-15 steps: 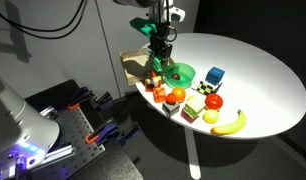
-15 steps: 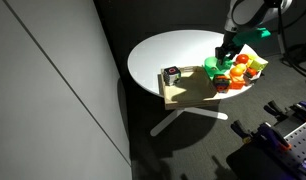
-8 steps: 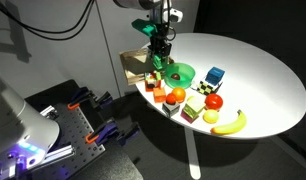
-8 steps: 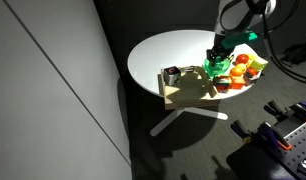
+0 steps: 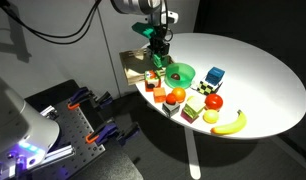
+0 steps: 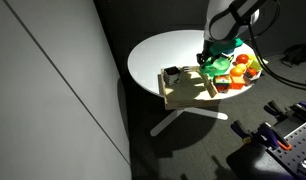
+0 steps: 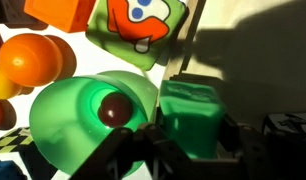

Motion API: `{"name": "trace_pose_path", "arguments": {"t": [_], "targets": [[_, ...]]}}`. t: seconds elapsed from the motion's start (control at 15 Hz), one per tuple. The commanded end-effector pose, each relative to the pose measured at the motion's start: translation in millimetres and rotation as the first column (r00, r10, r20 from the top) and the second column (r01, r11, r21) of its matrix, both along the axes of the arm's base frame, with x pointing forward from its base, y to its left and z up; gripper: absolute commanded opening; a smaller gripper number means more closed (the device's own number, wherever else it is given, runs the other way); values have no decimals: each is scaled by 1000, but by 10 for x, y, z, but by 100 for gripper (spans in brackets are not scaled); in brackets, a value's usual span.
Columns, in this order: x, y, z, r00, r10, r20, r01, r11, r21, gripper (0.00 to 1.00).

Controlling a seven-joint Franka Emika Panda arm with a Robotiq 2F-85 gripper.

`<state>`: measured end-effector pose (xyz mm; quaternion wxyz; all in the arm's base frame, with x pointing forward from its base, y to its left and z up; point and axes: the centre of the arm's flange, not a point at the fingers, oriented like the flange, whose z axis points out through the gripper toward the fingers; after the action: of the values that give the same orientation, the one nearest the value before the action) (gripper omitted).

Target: Put the green block on the wooden tray

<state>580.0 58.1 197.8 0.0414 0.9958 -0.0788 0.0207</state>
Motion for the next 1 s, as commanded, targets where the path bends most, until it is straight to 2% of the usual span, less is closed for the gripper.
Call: {"name": "trace_pose_path", "arguments": {"t": [0.0,0.13,0.2,0.27,0.47,0.93], "targets": [[108,69,-100,999,0,34,1,1000,-17,26],[106,58,-172,1000,1,30,0,1000,-16,26],[102,39,-211,1000,-2,26,2,1000,-16,75],[92,16,-252,1000,-3,18,3,1000,-18,77],[51,-52,-337,1000,-7,-3,7,1000,-22,98],[-26,-166,-225,1000,-21,-17,20,1000,-3,100]]}}
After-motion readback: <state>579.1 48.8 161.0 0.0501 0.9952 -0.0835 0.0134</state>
